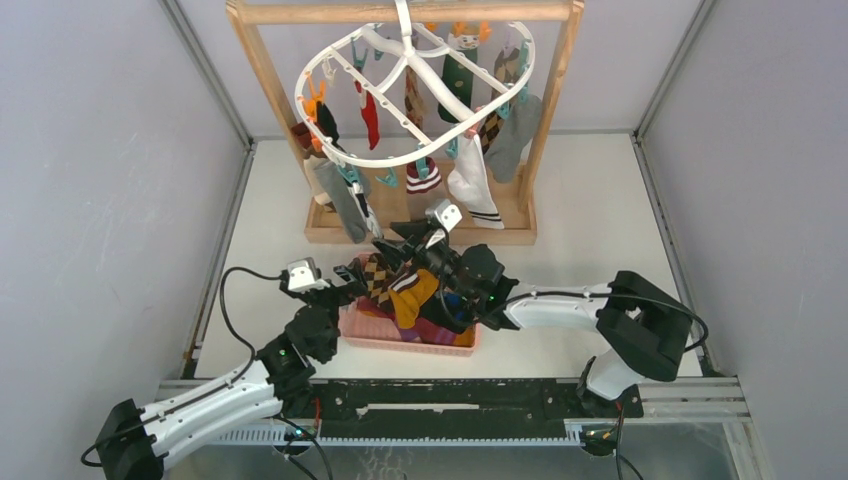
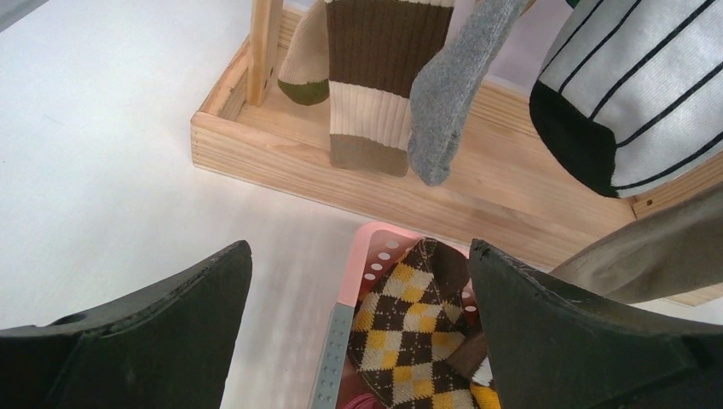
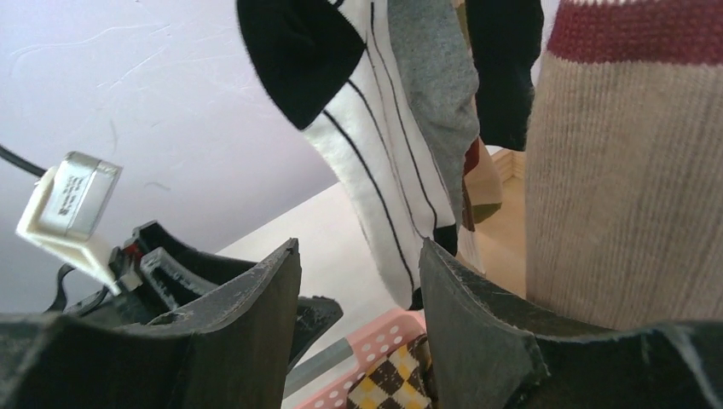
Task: Remove the socks clipped to the hanger
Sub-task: Adjust the hanger on the clothesline.
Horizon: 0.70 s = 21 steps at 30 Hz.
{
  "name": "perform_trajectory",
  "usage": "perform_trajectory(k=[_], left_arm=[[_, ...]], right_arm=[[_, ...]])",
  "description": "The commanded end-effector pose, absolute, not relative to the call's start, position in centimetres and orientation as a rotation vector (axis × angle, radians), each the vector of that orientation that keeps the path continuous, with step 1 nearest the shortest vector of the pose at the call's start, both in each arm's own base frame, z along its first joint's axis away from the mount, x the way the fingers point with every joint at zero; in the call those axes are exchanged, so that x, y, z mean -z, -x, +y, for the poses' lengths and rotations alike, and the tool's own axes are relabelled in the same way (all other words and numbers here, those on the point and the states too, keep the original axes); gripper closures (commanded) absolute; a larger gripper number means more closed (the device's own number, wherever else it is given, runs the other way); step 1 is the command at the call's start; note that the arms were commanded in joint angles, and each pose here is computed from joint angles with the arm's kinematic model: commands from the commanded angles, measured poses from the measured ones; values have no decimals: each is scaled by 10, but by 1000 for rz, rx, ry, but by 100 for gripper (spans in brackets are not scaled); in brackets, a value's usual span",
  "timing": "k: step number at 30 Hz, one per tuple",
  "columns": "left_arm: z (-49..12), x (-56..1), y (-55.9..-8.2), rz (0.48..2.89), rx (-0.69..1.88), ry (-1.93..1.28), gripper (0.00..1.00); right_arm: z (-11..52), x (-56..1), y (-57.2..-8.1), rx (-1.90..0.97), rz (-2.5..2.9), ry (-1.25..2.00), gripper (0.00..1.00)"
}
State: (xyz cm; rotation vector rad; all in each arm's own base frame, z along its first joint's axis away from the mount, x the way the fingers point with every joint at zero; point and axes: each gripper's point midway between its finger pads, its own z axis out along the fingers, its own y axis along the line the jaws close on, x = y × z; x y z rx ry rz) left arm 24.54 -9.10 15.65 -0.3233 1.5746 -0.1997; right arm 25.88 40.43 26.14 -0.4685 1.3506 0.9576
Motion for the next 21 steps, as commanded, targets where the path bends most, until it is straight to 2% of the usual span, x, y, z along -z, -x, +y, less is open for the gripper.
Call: perform_trajectory(k=[1,8,12,17,21], left_arm=[[-90,-149,-245,1587,189,296,0],[-90,-150,-244,1586,187,290,0],[-90,-151,-244,1583,193,289,0],[-90,-150,-244,1583,196,288,0],[-91,-149,-244,1586,191,285,0]], right_arm=[[411,-283,-275,-930,1298,433,39],[427,-275,-294,-902,1333,428,40],[434,-271,-302,-907,1346,424,47],[434,-267,-308,-914,1361,409,75],[431,-268,-307,-920,1364,409,84]])
